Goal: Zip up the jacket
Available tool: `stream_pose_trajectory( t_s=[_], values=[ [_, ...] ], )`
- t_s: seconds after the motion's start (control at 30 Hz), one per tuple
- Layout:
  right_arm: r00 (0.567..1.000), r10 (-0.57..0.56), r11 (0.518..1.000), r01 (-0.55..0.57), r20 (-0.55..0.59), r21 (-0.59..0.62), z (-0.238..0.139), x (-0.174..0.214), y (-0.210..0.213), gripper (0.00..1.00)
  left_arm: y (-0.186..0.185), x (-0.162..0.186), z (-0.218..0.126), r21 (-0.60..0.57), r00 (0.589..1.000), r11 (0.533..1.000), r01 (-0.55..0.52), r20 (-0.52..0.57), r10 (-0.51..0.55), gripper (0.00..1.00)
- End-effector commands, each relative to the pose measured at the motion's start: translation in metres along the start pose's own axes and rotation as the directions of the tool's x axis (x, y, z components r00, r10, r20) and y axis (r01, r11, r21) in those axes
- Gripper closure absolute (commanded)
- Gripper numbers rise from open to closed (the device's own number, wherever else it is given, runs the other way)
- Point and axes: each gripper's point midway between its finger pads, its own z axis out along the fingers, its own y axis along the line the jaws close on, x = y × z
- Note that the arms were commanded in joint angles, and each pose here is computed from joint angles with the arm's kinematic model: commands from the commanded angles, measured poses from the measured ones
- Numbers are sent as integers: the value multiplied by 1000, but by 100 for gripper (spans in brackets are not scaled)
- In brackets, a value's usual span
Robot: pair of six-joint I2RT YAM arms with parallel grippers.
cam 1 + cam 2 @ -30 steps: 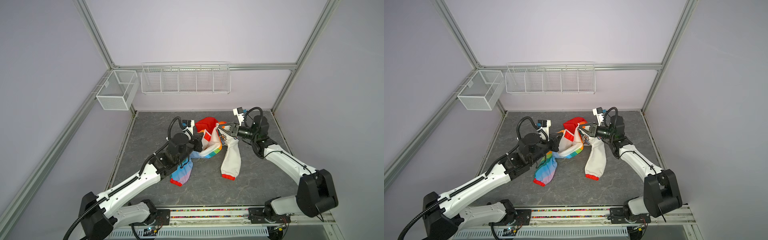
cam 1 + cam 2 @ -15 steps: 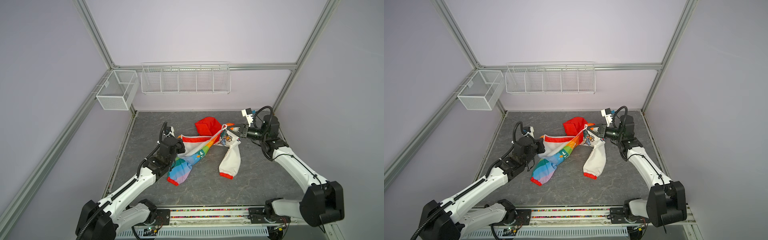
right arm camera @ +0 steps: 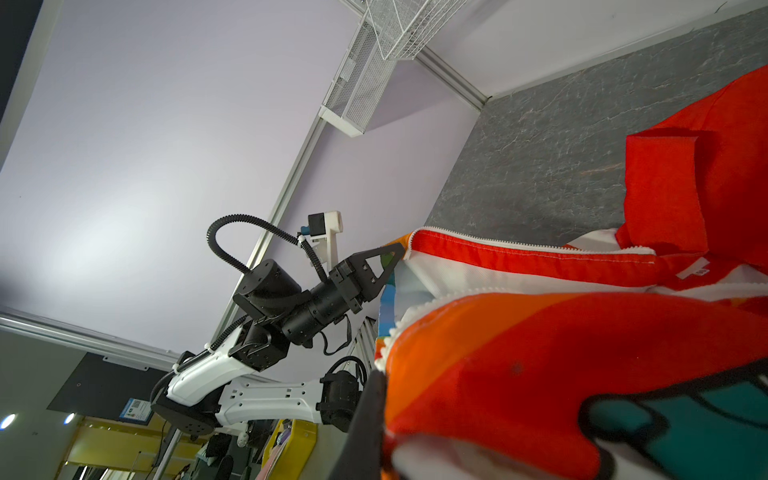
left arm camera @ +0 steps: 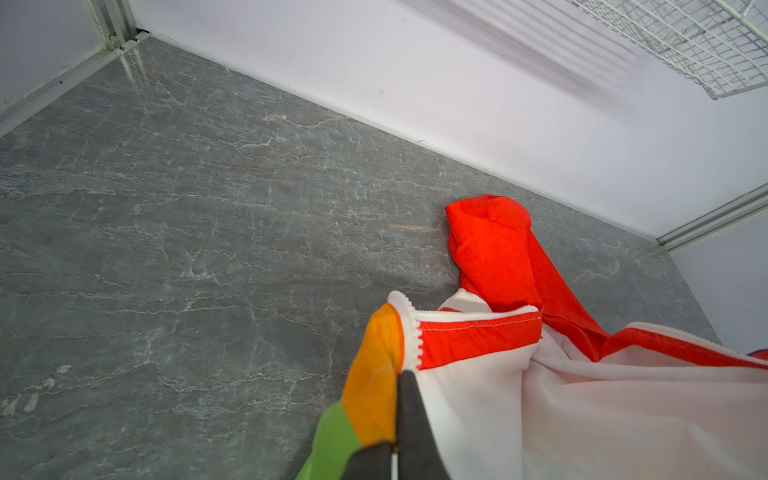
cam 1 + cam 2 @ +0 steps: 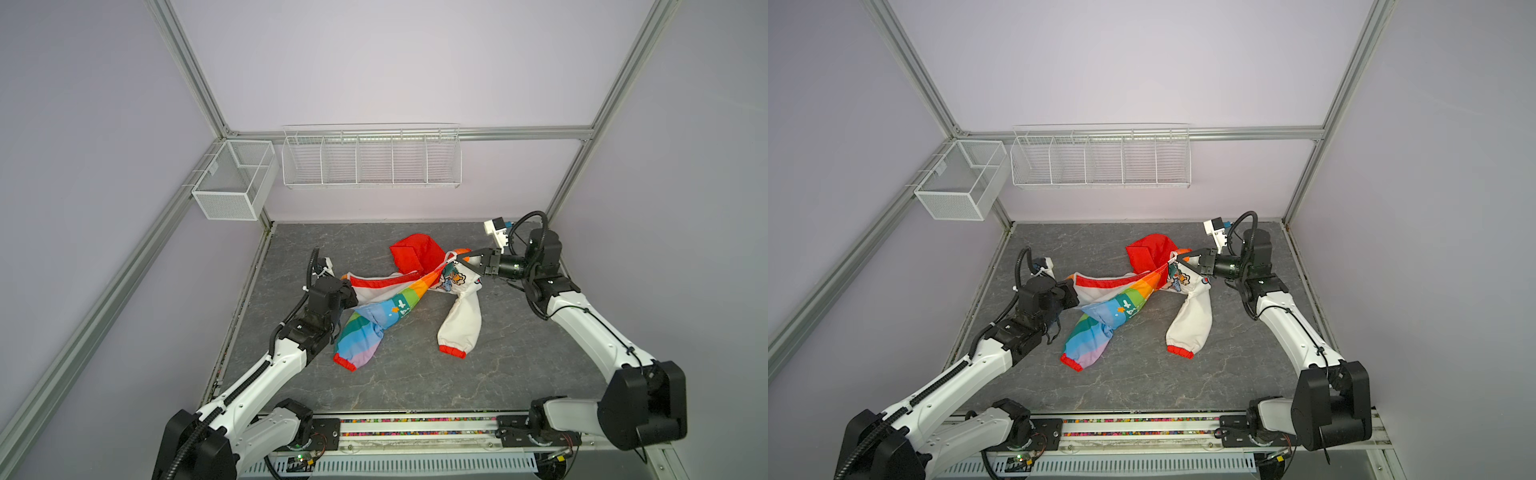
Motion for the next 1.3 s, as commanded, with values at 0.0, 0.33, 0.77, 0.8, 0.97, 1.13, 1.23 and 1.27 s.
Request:
stream_pose_trajectory(
  t_s=[0.0,0.33,0.77,0.8,0.97,1.13,1.23,1.27],
  values=[
    [1000,10,999,-11,-27,-31,-3,3,10,89,2,0,4,2,1000,1000,12,8,-12,100],
    [998,55,998,-55,-33,9,-15,19,6,90,3,-1,6,13,1000,1000,14,11,-14,100],
    [998,51,999,-51,-31,10,-23,23,19,87,6,-1,8,16,1000,1000,21,7,-21,100],
    [998,55,998,-55,-33,14,-24,25,19,87,6,-1,9,16,1000,1000,22,6,-22,100],
    [995,91,995,-89,-47,37,-26,36,12,87,6,-1,10,16,1000,1000,25,7,-25,100],
    [991,125,991,-122,-51,53,-29,45,6,86,5,-1,11,24,1000,999,26,4,-26,100],
    [990,132,990,-129,-48,60,-32,48,6,85,4,-2,11,26,1000,999,27,5,-27,100],
    [990,133,990,-130,-47,61,-33,48,6,85,4,-1,11,27,1000,999,27,3,-27,100]
  ],
)
